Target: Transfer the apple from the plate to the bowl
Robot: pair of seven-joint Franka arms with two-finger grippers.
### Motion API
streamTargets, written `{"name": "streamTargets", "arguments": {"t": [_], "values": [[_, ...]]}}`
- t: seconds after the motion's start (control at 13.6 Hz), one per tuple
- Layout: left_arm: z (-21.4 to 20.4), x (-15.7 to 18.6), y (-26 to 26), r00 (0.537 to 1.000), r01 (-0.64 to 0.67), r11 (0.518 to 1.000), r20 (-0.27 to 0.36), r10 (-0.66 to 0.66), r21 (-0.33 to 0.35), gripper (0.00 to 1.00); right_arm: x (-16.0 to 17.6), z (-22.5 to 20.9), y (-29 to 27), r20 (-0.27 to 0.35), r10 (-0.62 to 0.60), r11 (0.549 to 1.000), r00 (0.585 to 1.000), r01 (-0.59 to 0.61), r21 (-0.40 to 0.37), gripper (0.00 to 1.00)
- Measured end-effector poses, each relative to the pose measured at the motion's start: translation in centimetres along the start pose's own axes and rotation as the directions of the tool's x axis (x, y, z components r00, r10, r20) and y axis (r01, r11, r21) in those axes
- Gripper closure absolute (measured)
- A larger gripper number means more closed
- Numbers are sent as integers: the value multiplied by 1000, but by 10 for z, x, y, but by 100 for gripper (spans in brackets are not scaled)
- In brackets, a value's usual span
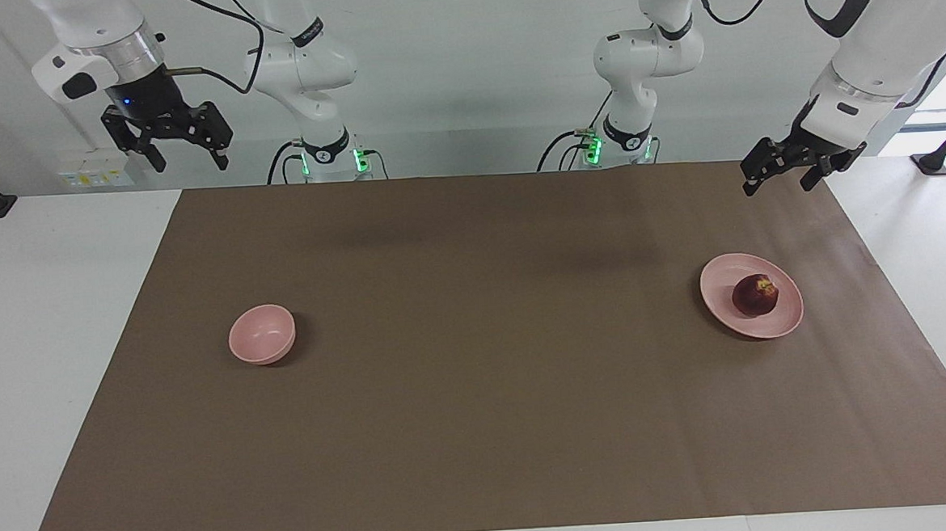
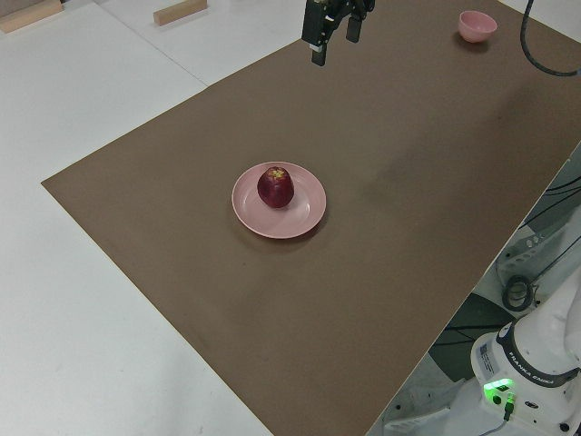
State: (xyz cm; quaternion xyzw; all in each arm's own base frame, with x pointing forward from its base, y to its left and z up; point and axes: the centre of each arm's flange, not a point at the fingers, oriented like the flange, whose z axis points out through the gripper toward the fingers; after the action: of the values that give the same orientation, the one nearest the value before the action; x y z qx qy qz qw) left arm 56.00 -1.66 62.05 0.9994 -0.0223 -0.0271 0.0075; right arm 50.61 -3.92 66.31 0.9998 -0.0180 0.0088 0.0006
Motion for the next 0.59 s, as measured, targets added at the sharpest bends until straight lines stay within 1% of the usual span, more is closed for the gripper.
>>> {"name": "streamTargets", "arguments": {"t": [0.37,0.59], "values": [[-2,-1,2,999,-36,999,-3,36,0,0,11,-6,-1,-17,1,1000,1000,-1,-5,0],[9,0,1,999,-46,999,8,46,0,0,13,-5,-1,-15,0,1000,1000,0,-6,0]]}}
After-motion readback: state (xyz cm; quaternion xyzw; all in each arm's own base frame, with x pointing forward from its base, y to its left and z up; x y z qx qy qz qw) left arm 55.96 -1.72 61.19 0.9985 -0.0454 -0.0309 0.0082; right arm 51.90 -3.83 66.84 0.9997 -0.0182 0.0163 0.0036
